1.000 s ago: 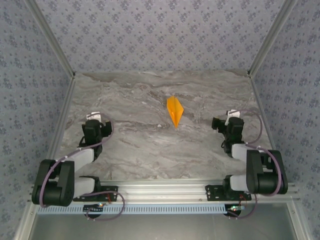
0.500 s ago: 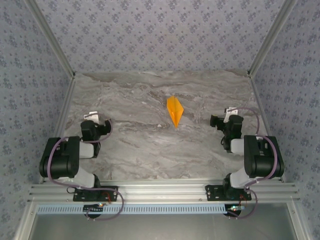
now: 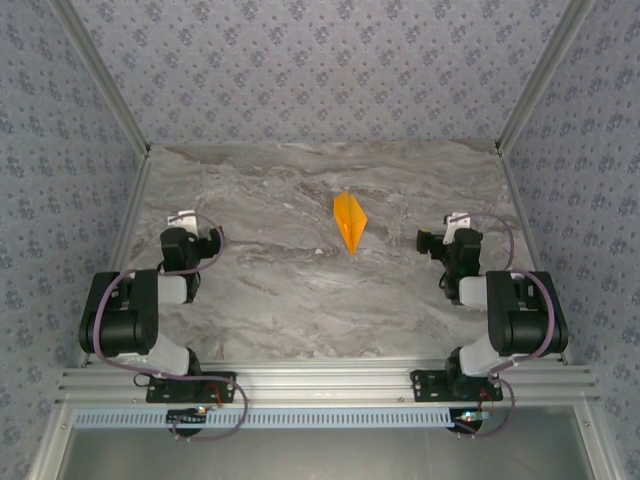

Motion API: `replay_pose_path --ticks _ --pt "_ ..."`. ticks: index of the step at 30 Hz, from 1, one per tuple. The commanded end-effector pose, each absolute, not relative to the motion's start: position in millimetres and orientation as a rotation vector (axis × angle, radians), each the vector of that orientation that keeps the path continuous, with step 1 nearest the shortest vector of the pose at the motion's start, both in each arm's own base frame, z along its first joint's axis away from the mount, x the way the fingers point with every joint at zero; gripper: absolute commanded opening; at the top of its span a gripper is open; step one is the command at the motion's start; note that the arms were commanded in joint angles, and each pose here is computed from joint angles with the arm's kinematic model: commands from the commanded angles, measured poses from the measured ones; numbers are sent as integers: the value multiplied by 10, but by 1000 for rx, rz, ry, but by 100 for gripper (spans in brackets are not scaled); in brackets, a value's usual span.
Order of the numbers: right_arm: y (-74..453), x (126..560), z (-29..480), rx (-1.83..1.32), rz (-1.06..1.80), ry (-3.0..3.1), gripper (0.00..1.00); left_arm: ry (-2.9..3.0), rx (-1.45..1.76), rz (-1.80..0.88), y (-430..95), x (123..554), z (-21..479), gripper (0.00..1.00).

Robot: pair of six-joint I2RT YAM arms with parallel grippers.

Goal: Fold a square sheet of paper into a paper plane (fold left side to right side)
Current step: Reset both arms

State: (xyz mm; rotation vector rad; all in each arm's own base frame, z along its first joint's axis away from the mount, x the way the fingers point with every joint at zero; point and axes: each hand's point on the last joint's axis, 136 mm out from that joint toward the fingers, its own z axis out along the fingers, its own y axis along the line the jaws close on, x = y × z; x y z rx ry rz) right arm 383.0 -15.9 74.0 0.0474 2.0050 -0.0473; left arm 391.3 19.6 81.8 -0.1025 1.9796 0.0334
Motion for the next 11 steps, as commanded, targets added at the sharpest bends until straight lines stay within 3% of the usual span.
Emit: replay_pose_path --ticks 1,11 --pt "-181 3897 818 35 -73 1983 100 1968 -64 15 137 3980 885 98" --pt "-177 3897 819 35 -73 1983 100 1967 -64 15 136 3980 887 98"
